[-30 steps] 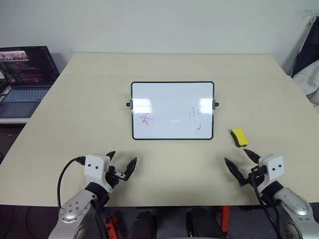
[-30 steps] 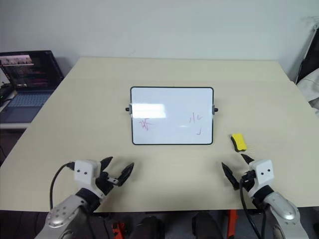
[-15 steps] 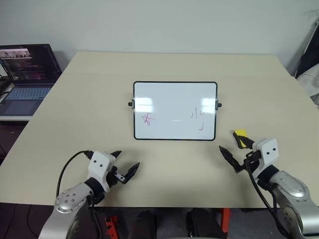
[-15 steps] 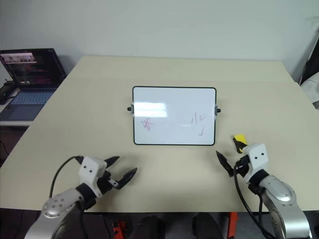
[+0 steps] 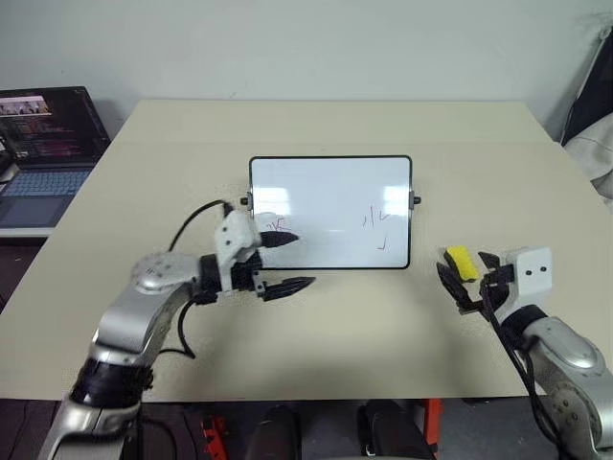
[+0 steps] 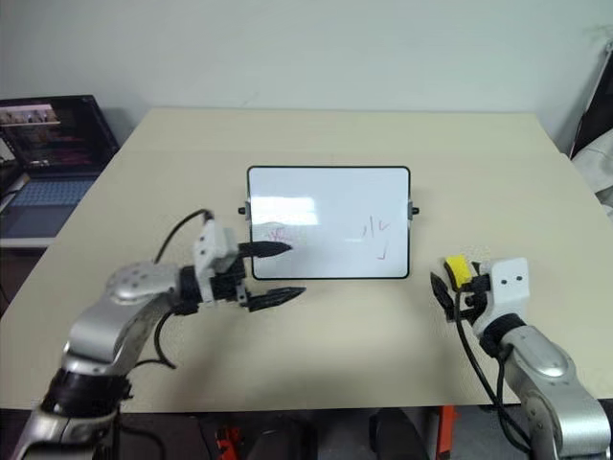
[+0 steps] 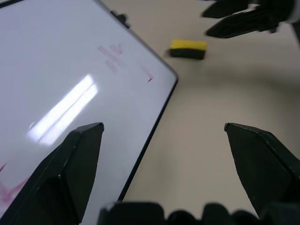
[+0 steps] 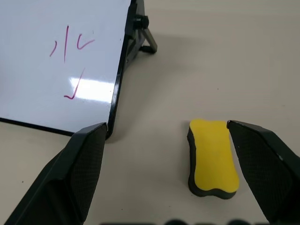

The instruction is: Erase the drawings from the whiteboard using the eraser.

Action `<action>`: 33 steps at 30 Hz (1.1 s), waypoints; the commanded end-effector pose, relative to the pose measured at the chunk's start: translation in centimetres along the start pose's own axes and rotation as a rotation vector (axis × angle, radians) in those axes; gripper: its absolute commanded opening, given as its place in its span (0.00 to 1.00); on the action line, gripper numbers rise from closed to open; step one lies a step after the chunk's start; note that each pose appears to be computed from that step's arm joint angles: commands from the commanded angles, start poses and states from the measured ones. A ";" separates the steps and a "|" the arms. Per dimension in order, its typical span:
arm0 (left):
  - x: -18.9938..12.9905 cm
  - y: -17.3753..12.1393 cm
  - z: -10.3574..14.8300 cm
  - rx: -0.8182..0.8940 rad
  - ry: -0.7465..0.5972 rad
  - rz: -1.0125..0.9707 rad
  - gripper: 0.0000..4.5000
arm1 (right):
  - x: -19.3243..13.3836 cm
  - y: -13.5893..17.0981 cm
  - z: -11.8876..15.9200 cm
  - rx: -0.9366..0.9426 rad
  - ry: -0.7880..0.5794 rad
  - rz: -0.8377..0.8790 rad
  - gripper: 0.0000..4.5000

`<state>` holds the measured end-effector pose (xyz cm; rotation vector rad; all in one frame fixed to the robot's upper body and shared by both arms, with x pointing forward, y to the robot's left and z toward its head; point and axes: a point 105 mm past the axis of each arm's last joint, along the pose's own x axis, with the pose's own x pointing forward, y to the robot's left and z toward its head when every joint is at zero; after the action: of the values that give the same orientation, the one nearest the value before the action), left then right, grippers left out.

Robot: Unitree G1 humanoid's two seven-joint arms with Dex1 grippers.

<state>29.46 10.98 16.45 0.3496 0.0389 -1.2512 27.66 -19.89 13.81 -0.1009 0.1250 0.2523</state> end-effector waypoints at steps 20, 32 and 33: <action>2.8 -0.5 4.0 0.130 -0.058 -0.194 1.00 | 4.0 -4.5 -2.6 0.094 0.136 -0.110 0.99; 1.6 0.3 3.3 0.078 -0.062 -0.090 1.00 | 4.6 -4.4 -2.8 0.078 0.138 -0.117 0.27; 1.3 0.5 3.0 0.061 -0.060 -0.064 1.00 | 4.5 -4.1 -2.8 0.072 0.135 -0.108 0.26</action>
<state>29.92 8.61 18.01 0.3675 0.0067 -1.3652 32.67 -23.34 9.42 -0.0394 0.3177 0.1221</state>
